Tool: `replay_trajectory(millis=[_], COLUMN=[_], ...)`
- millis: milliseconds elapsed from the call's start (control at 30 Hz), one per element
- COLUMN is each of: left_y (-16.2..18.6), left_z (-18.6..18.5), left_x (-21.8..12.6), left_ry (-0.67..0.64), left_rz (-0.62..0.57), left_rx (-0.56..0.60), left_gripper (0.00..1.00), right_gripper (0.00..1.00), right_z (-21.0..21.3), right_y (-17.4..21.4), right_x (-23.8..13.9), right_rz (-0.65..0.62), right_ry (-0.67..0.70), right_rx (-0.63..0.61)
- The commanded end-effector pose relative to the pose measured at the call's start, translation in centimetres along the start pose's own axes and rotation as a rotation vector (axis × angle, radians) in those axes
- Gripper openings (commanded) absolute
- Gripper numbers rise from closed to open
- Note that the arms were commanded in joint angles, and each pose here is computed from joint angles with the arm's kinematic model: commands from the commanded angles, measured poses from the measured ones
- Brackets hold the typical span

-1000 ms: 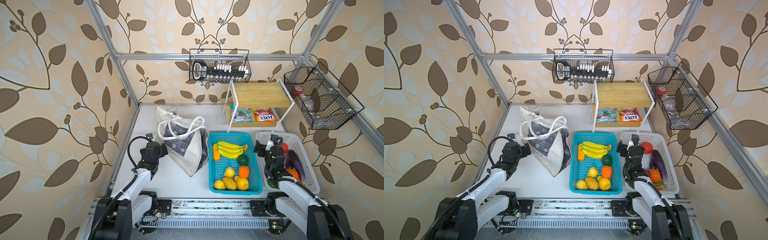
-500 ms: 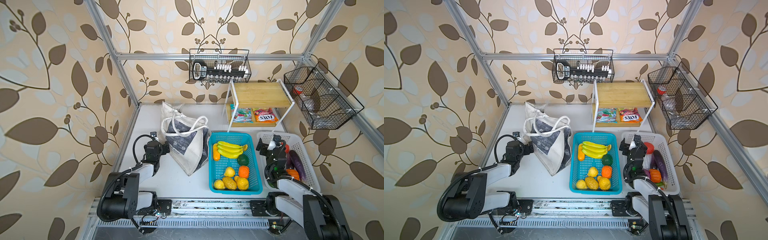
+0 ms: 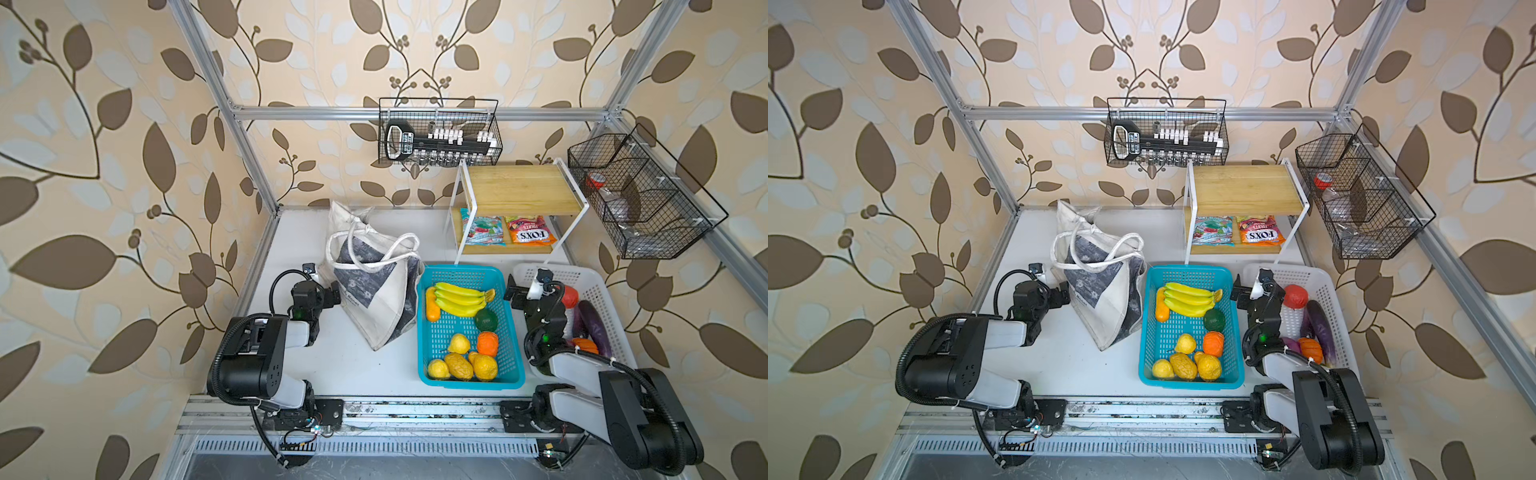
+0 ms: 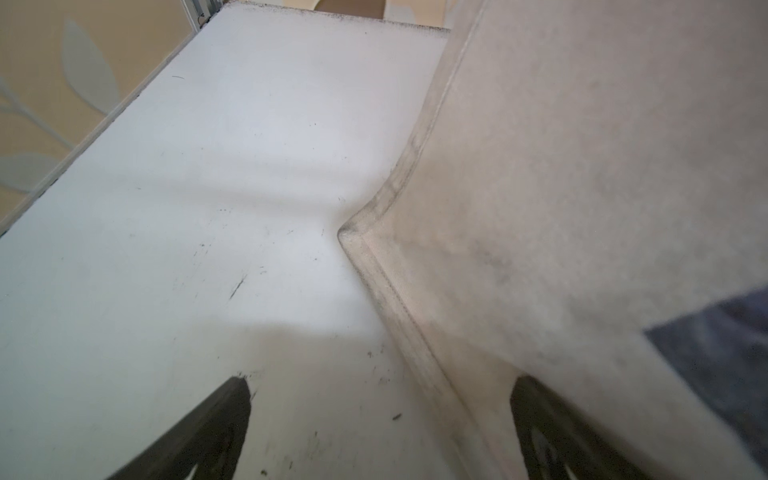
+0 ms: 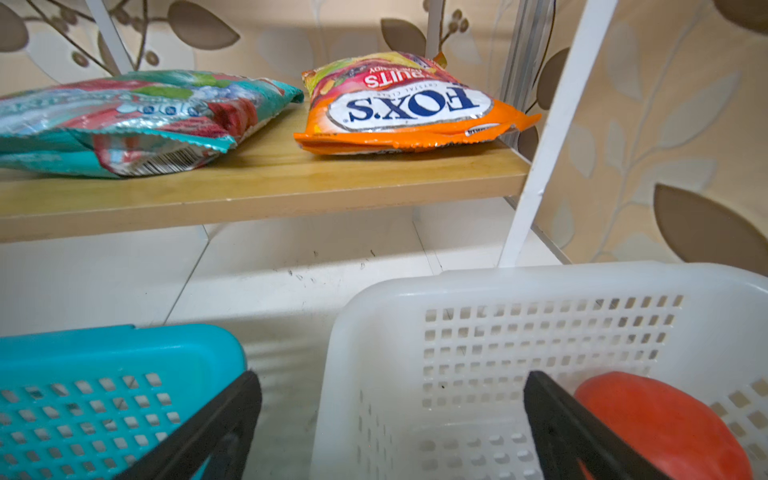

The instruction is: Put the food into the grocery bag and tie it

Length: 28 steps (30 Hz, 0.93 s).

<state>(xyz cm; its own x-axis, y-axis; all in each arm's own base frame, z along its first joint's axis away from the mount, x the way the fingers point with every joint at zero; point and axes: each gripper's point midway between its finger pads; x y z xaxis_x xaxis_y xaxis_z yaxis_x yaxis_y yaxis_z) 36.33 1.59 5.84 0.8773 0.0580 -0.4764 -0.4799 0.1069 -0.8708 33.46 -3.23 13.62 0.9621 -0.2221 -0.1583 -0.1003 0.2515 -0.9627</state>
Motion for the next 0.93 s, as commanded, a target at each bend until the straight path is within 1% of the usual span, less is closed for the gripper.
replay_trajectory(millis=[0, 133, 200, 267, 300, 500, 733, 800, 900], left_y=[-2.6, -2.6, -2.7, -2.6, -2.6, -2.6, -2.6, -2.6, -2.6], left_z=[-0.4, -1.1, -1.6, -1.8, -1.9, -1.8, -1.8, -1.8, -1.8], left_x=[0.1, 0.3, 0.5, 0.9, 1.0, 1.1, 1.1, 1.1, 1.1], left_ry=[0.046, 0.090, 0.121, 0.131, 0.137, 0.136, 0.133, 0.133, 0.134], left_rz=[-0.089, -0.085, -0.076, -0.054, -0.047, -0.044, -0.044, -0.043, -0.043], left_rx=[0.003, 0.024, 0.038, 0.039, 0.041, 0.039, 0.039, 0.039, 0.039], left_gripper=[0.99, 0.99, 0.99, 0.99, 0.99, 0.99, 0.99, 0.99, 0.99], right_gripper=[1.00, 1.00, 1.00, 1.00, 1.00, 1.00, 1.00, 1.00, 1.00], right_z=[0.9, 1.2, 0.9, 1.0, 0.9, 1.0, 1.2, 2.0, 1.9], right_y=[0.5, 1.2, 1.7, 1.4, 1.7, 1.5, 1.8, 2.0, 2.0], right_x=[0.2, 0.6, 1.1, 1.4, 1.4, 1.3, 1.5, 1.8, 1.5], right_rz=[-0.006, -0.013, 0.034, 0.028, 0.047, 0.032, 0.050, 0.074, 0.071], right_ry=[-0.047, -0.053, -0.028, -0.043, -0.036, -0.042, -0.051, -0.110, -0.115], right_rx=[-0.021, -0.035, -0.040, -0.031, -0.031, -0.035, -0.040, -0.044, -0.043])
Point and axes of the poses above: each gripper's point midway between its finger pads, its own x axis out along the fingers, its own z axis along the line the jaws close on, y = z × x, and after that the axes turned 14 degrees about x, right-handed
